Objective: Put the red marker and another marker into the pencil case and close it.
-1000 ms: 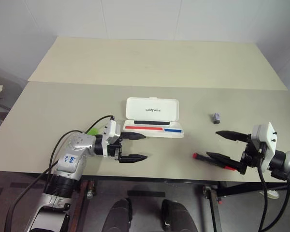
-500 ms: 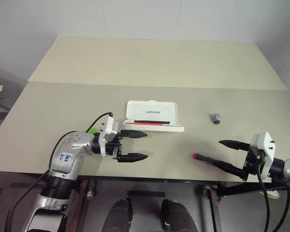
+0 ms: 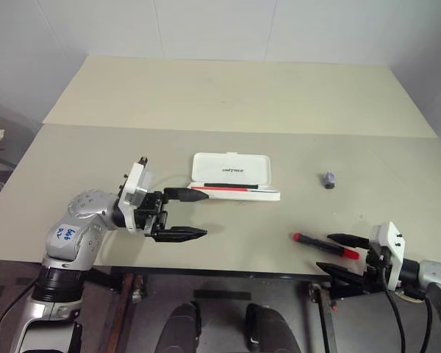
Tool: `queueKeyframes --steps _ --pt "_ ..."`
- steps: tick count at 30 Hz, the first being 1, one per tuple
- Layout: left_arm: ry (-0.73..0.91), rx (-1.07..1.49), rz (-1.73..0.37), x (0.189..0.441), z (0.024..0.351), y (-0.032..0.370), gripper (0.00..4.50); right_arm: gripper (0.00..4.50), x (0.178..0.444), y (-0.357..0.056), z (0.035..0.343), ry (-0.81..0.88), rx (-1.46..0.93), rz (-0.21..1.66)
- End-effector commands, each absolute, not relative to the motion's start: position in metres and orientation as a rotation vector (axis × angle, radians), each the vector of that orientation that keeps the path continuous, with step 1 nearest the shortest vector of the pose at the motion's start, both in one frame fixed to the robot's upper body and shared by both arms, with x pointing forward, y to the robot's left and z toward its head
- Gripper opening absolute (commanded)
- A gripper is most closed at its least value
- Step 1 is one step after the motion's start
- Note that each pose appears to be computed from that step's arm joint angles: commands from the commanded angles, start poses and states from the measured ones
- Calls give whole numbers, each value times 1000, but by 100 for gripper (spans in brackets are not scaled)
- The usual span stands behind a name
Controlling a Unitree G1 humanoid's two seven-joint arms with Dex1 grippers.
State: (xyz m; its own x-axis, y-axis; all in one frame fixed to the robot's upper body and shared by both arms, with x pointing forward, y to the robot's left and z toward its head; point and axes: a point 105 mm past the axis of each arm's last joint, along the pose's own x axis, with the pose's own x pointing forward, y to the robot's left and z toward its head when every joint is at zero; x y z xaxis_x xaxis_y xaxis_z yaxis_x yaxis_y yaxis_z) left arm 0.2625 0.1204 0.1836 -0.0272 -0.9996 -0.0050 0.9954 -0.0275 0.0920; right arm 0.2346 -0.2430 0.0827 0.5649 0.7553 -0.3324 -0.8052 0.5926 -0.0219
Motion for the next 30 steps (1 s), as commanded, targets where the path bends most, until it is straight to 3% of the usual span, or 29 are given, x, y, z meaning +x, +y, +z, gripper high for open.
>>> queueKeyframes --steps 1,2,5,14,21,30 --pt "-91 130 -1630 258 193 128 398 450 239 -242 75 293 -207 947" --pt "-88 138 -1630 259 194 129 398 450 240 -242 71 295 -215 954" --pt "-103 147 -1613 263 197 129 402 385 243 -240 67 283 -224 967" --pt "-119 149 -1546 274 199 134 402 66 252 -229 70 214 -226 976" --pt "-133 138 -1498 283 197 138 402 66 262 -225 85 159 -253 972" --pt "-142 163 -1394 294 195 156 402 66 290 -194 167 -69 -308 1048"
